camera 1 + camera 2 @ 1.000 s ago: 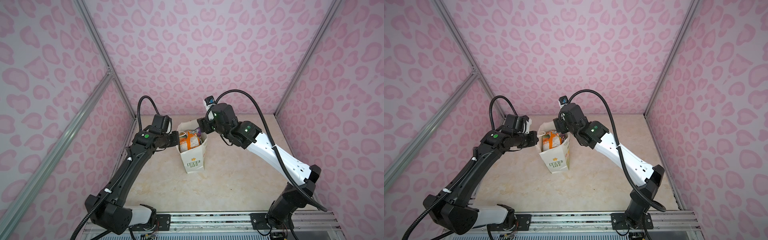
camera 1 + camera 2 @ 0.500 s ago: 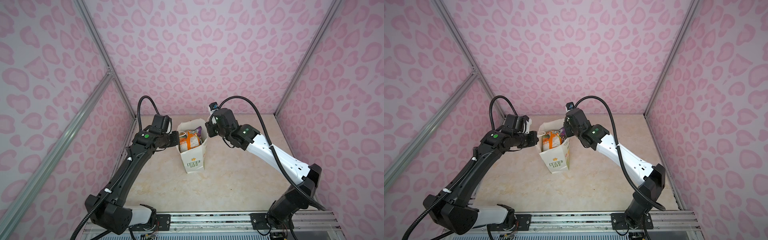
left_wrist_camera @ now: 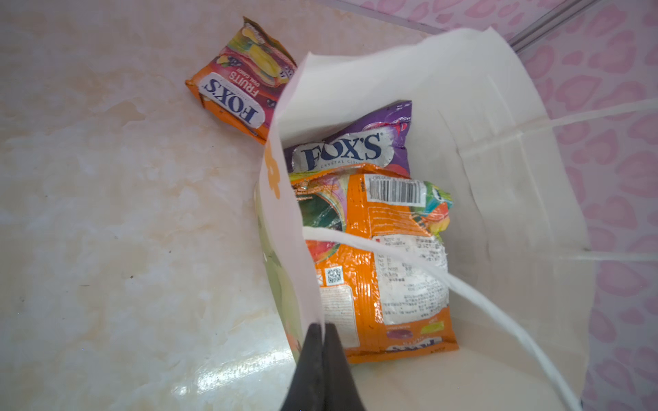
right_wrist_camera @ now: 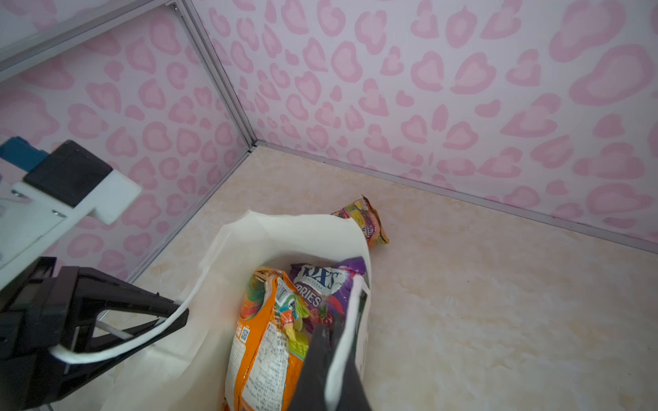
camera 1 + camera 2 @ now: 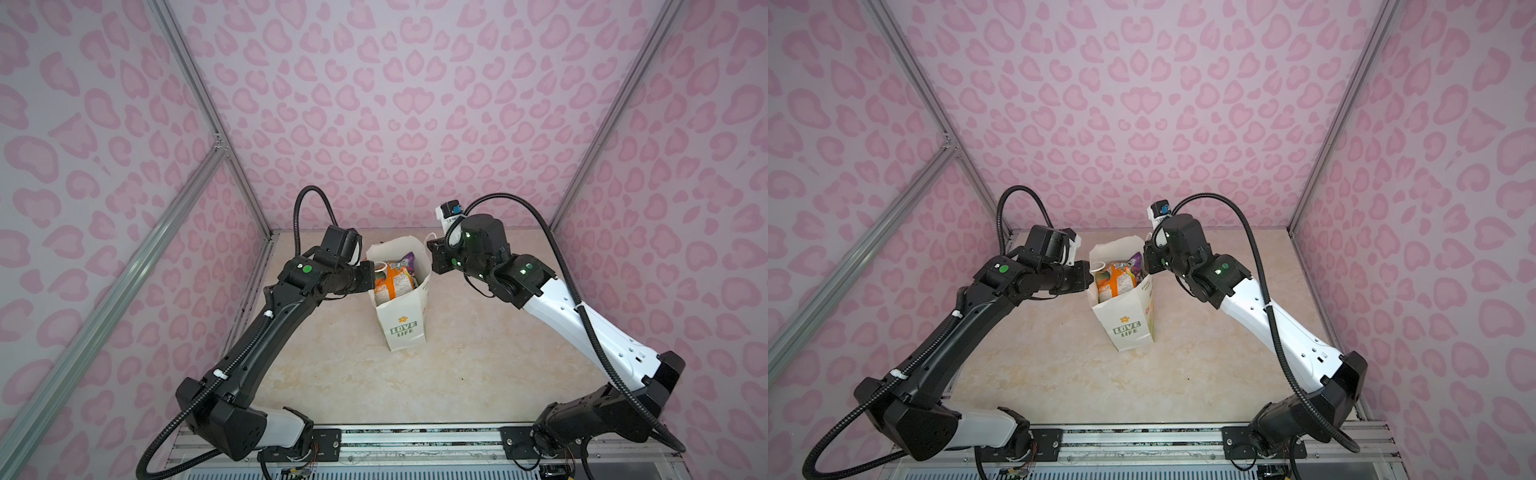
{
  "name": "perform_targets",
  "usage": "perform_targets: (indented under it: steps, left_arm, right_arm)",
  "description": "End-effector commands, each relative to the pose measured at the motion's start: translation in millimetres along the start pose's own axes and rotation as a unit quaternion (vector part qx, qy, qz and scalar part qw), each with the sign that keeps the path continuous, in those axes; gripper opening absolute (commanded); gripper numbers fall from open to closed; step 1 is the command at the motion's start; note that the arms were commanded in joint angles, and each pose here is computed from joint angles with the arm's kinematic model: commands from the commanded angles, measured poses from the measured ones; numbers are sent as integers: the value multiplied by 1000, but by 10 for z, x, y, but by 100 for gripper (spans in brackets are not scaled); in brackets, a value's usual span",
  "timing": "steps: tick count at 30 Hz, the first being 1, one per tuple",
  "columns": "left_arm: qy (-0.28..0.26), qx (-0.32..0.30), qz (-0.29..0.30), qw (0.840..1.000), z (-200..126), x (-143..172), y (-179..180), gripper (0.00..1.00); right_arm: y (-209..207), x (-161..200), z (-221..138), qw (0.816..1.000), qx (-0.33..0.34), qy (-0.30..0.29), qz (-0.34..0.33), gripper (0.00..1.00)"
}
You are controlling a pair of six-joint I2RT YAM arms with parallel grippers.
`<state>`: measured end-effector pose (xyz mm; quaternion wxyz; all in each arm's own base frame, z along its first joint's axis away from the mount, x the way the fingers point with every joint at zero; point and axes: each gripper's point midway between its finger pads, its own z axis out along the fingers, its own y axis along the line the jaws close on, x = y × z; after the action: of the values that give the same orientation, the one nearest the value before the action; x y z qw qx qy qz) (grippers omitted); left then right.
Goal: Place the snacks into the paper bag
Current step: Move the paper bag to the center of the table.
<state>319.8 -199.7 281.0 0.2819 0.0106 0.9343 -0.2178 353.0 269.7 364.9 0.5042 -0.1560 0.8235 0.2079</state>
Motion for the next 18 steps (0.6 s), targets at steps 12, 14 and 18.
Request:
perform_targets:
  steps: [12, 14, 18]
  left_arm:
    - [-1, 36, 14, 999, 527, -202, -706, 3]
    - [5, 37, 13, 999, 576, -200, -735, 3]
    - [6, 34, 9, 999, 594, -176, -727, 3]
  right_arm:
    - [-620, 235, -550, 994, 55, -79, 59, 0]
    - [-655, 255, -580, 993, 58, -81, 62, 0]
    - [-662, 376, -563, 994, 54, -69, 61, 0]
